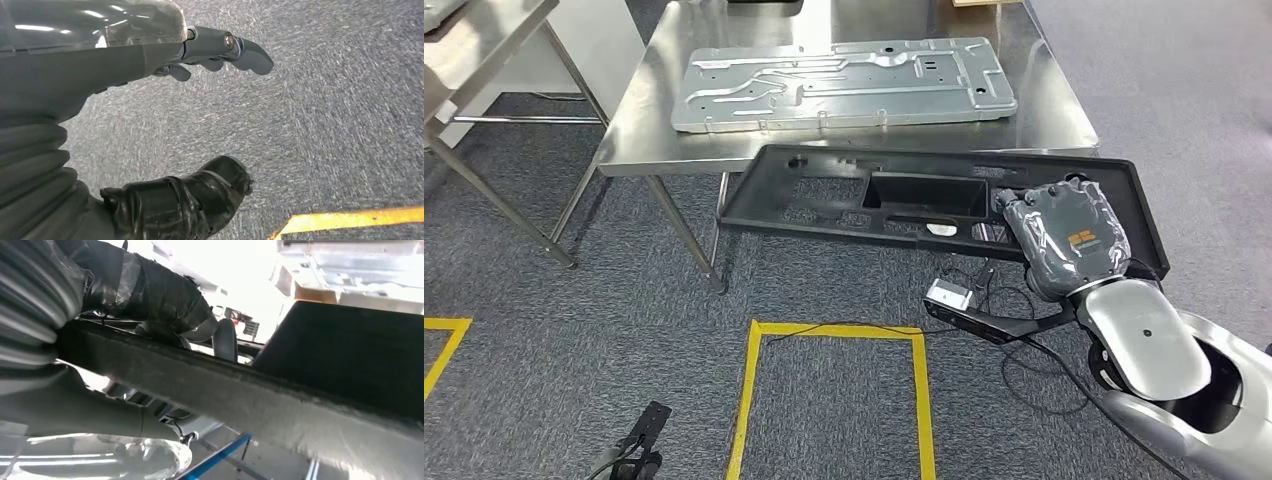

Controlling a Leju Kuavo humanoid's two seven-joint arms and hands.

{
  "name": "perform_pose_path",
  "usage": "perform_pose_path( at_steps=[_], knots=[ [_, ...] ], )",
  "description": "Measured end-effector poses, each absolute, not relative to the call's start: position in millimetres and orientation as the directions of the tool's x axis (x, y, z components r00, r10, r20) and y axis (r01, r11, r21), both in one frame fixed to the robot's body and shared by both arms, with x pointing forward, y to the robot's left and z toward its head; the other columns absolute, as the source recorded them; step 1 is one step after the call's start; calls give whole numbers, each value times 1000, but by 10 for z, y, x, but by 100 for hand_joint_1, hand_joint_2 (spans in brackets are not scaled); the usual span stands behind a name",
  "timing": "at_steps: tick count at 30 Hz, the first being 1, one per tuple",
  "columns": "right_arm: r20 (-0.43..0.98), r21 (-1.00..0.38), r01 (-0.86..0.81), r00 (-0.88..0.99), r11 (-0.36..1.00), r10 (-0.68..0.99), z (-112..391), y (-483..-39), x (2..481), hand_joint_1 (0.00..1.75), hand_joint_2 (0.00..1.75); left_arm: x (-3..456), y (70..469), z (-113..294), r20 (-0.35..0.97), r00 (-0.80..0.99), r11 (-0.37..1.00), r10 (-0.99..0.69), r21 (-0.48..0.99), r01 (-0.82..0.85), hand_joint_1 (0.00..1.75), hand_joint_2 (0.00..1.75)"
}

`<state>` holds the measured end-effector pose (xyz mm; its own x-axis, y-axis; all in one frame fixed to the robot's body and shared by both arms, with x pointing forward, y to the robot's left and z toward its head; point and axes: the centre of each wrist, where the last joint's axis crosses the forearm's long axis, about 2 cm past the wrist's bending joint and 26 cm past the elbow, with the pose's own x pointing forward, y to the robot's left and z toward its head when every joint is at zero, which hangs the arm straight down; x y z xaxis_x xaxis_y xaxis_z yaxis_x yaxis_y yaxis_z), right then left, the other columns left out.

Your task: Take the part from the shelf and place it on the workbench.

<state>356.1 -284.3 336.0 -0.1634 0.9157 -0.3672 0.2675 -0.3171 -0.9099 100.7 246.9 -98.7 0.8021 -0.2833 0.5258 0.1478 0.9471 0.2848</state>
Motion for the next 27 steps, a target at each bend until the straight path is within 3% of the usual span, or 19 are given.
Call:
perform_pose_path(
  at_steps=[16,27],
  knots=[
    [-364,-891,329,-112,-311,925,3303,-3014,3542,175,175,957,2505,-1000,511,810,944,-287,296,148,0,175],
    [-294,-930,239,-34,-278,955,3049,-3402,3476,175,175,918,2512,-1009,500,817,943,-287,299,149,0,175]
  ],
)
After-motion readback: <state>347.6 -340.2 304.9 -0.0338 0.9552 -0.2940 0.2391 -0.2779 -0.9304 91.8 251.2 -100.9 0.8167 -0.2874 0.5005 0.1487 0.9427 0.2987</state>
